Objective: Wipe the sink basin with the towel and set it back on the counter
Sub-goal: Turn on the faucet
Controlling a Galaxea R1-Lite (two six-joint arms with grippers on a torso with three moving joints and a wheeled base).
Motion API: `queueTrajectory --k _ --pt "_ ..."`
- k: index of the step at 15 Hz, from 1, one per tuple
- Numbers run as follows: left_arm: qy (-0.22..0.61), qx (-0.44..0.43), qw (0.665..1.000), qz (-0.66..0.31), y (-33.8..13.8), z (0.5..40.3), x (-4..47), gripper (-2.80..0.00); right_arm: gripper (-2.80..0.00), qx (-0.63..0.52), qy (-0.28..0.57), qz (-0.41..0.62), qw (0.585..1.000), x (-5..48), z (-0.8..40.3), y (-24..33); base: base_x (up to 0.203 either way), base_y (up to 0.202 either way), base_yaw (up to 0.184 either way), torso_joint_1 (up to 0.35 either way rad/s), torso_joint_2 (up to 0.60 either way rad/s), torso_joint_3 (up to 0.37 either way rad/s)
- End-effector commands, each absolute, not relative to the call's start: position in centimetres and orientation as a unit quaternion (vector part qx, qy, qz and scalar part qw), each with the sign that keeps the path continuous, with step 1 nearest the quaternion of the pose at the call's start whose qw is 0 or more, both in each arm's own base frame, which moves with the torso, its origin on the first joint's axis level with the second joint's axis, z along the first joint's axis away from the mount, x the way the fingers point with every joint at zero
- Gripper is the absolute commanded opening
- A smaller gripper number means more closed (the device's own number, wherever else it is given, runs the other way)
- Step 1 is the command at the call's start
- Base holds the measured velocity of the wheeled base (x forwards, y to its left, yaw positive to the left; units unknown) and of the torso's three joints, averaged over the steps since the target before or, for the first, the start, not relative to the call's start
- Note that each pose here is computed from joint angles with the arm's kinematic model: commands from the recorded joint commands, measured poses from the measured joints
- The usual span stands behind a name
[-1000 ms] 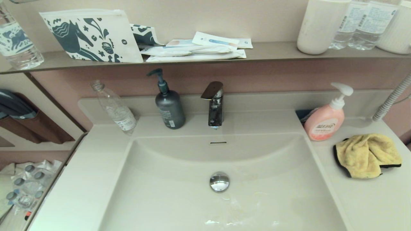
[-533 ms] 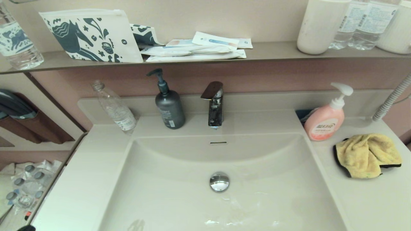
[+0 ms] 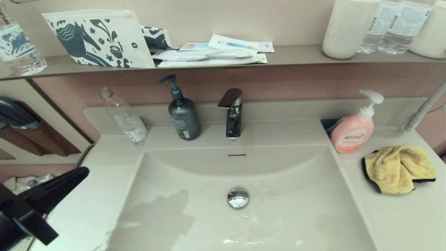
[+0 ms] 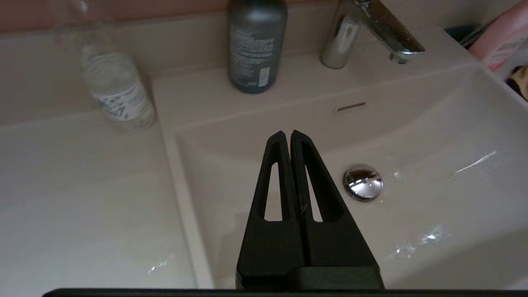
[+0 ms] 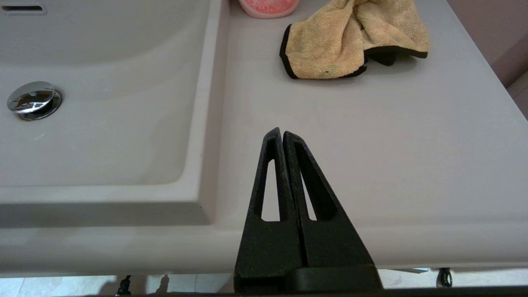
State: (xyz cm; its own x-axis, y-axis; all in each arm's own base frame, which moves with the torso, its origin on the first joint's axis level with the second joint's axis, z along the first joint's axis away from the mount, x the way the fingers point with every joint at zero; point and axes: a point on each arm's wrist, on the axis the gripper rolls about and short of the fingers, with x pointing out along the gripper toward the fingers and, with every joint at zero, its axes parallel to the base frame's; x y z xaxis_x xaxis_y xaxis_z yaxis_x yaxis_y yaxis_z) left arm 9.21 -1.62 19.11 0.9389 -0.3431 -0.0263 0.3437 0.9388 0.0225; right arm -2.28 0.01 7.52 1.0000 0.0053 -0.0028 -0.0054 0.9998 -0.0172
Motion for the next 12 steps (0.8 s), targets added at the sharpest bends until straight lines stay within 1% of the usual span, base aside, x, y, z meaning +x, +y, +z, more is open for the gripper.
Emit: queueTrajectory --k 1,3,6,10,12 --pt "0.049 0.014 0.978 -0.200 -2.9 18.8 12.1 -2.80 -2.80 -0.009 0.002 0.003 1.000 -2.3 7.5 0.0 0.000 0.000 0.000 0.000 0.00 0.000" --pt "0.048 0.018 0.978 -0.202 -4.2 18.9 13.7 -2.80 -2.80 -0.009 0.002 0.003 1.000 -2.3 7.5 0.0 0.000 0.000 0.000 0.000 0.00 0.000" --pt "0.017 0.018 0.980 -0.199 -6.8 18.8 15.7 -2.80 -2.80 -0.009 0.001 0.003 1.000 -2.3 7.5 0.0 0.000 0.000 0.000 0.000 0.00 0.000" --pt "-0.003 0.022 0.982 -0.187 -10.4 17.9 18.4 -2.80 -2.80 -0.009 0.001 0.003 1.000 -2.3 7.5 0.0 0.000 0.000 0.000 0.000 0.00 0.000" --pt "-0.018 0.025 0.981 -0.189 -12.0 18.3 19.3 -2.80 -2.80 -0.009 0.002 0.003 1.000 -2.3 7.5 0.0 0.000 0.000 0.000 0.000 0.00 0.000"
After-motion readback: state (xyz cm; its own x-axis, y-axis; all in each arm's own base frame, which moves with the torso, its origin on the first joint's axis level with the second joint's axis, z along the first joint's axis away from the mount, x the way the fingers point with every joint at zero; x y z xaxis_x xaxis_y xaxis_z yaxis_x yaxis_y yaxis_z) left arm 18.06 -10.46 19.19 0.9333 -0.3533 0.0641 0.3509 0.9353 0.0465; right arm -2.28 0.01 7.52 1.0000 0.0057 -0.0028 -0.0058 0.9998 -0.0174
